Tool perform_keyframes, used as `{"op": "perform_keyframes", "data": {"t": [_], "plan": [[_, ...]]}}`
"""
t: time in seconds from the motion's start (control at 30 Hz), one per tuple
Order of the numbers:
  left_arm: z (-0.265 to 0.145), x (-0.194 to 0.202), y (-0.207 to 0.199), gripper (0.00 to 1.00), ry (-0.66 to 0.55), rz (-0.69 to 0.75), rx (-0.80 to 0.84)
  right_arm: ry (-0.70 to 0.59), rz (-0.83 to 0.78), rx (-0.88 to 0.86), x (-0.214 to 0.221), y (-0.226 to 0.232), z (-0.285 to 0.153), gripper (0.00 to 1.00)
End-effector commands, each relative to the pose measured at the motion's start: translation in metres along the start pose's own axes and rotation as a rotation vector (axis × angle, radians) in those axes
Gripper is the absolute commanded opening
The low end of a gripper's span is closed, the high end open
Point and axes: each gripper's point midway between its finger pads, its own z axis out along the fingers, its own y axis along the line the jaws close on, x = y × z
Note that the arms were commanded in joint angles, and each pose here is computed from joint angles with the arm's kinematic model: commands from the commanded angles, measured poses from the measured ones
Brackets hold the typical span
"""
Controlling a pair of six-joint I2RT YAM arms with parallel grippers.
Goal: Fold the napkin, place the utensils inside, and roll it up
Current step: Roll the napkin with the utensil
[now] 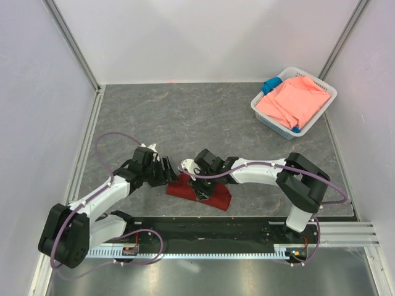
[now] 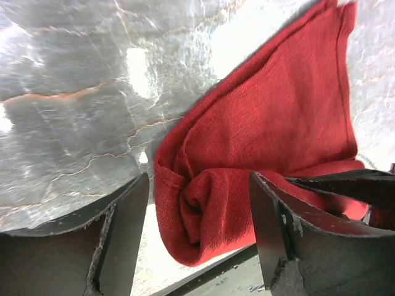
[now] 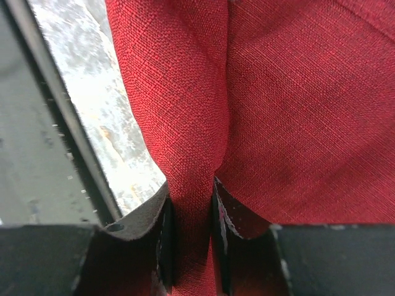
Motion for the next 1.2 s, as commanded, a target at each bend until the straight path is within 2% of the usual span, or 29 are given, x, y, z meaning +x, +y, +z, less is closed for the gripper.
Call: {"op": "perform_keyframes", "data": {"t": [0.0, 0.27, 0.53, 0.73, 0.83, 0.93, 1.03, 1.07, 1.1, 1.13, 1.17], "plan": [[-0.013, -0.027, 0.001, 0.72, -0.120, 0.005, -0.048, 0.040, 0.108, -0.243, 0.002, 0.027, -0.004, 0.31], [-0.028, -0.030, -0.010, 0.72, -0.216, 0.038, 0.041, 0.062, 0.284, -0.407, -0.002, 0.019, -0.002, 0.31], [-0.026, -0.009, -0.024, 0.68, -0.171, 0.051, 0.180, 0.071, 0.419, -0.496, -0.003, 0.001, 0.004, 0.32], [-0.019, -0.007, -0.022, 0.67, -0.179, 0.051, 0.196, 0.076, 0.453, -0.528, 0.000, -0.006, 0.008, 0.32], [-0.015, -0.006, -0.021, 0.63, -0.169, 0.046, 0.191, 0.078, 0.462, -0.529, 0.001, -0.008, 0.009, 0.33], [-0.010, -0.002, -0.017, 0.56, -0.145, 0.039, 0.180, 0.075, 0.464, -0.529, 0.001, -0.010, 0.009, 0.34], [-0.005, 0.002, -0.009, 0.35, -0.134, 0.025, 0.151, 0.071, 0.466, -0.523, -0.002, -0.011, 0.008, 0.37], [-0.003, 0.004, -0.005, 0.20, -0.123, 0.013, 0.133, 0.066, 0.464, -0.519, -0.003, -0.012, 0.007, 0.39], [-0.002, 0.004, -0.003, 0.15, -0.121, 0.009, 0.118, 0.066, 0.464, -0.515, -0.005, -0.011, 0.006, 0.42], [-0.001, 0.006, 0.000, 0.07, -0.112, 0.001, 0.104, 0.057, 0.456, -0.494, -0.007, -0.014, 0.004, 0.49], [0.000, 0.006, 0.002, 0.04, -0.108, -0.005, 0.090, 0.054, 0.452, -0.482, -0.009, -0.015, 0.002, 0.58]]}}
